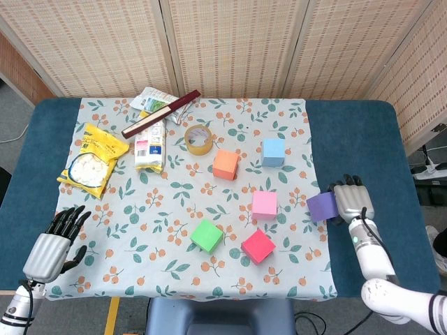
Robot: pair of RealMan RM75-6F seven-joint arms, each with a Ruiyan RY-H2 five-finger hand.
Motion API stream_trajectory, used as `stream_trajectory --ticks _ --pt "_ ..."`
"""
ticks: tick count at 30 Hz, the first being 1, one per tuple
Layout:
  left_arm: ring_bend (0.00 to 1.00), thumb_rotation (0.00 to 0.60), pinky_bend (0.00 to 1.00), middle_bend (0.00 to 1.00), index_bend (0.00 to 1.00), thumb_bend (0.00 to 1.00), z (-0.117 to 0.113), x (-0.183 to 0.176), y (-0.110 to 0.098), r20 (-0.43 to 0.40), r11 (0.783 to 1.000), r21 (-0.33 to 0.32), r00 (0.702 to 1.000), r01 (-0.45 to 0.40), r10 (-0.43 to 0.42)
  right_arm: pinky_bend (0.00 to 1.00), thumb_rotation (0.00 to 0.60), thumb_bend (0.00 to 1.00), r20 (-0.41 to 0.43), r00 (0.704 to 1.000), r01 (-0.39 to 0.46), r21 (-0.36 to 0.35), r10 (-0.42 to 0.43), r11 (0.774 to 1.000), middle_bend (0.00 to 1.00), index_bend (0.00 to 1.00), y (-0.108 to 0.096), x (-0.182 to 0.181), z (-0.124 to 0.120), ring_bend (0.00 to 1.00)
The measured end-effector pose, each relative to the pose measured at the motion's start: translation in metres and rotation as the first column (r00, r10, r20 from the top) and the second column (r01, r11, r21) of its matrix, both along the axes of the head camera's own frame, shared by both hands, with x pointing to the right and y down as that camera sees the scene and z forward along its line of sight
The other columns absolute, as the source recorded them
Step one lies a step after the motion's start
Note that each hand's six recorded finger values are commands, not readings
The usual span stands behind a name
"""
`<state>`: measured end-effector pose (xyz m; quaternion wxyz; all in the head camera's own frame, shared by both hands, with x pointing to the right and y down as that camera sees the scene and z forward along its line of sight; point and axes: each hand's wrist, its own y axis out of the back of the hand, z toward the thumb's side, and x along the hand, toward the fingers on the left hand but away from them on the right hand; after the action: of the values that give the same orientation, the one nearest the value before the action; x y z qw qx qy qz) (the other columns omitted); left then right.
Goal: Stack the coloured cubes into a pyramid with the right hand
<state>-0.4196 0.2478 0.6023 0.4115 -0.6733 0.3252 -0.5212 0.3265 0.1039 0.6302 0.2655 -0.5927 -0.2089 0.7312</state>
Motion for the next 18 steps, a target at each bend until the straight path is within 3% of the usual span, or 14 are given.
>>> stream_trajectory --ticks 6,11,18 --pt "0.00 0.600 0.13 0.00 0.00 0.44 0.000 -0.001 0.000 0.020 1.000 0.014 1.000 0.007 -0.007 0.04 0.600 0.14 -0.090 0.996 -0.021 -0.012 0.020 1.000 0.23 0.80 -0.023 -0.046 0.005 0.00" --pt "0.00 0.600 0.13 0.00 0.00 0.44 -0.001 -0.003 -0.001 0.019 1.000 0.012 1.000 0.012 -0.012 0.04 0.600 0.14 -0.099 0.995 -0.032 -0.037 0.028 0.999 0.23 0.81 -0.026 -0.077 0.020 0.00" --pt "0.00 0.600 0.13 0.00 0.00 0.44 -0.002 -0.005 -0.002 0.017 1.000 0.013 1.000 0.020 -0.020 0.04 0.600 0.14 -0.122 0.991 -0.052 -0.054 0.045 0.997 0.23 0.82 -0.024 -0.089 0.038 0.00"
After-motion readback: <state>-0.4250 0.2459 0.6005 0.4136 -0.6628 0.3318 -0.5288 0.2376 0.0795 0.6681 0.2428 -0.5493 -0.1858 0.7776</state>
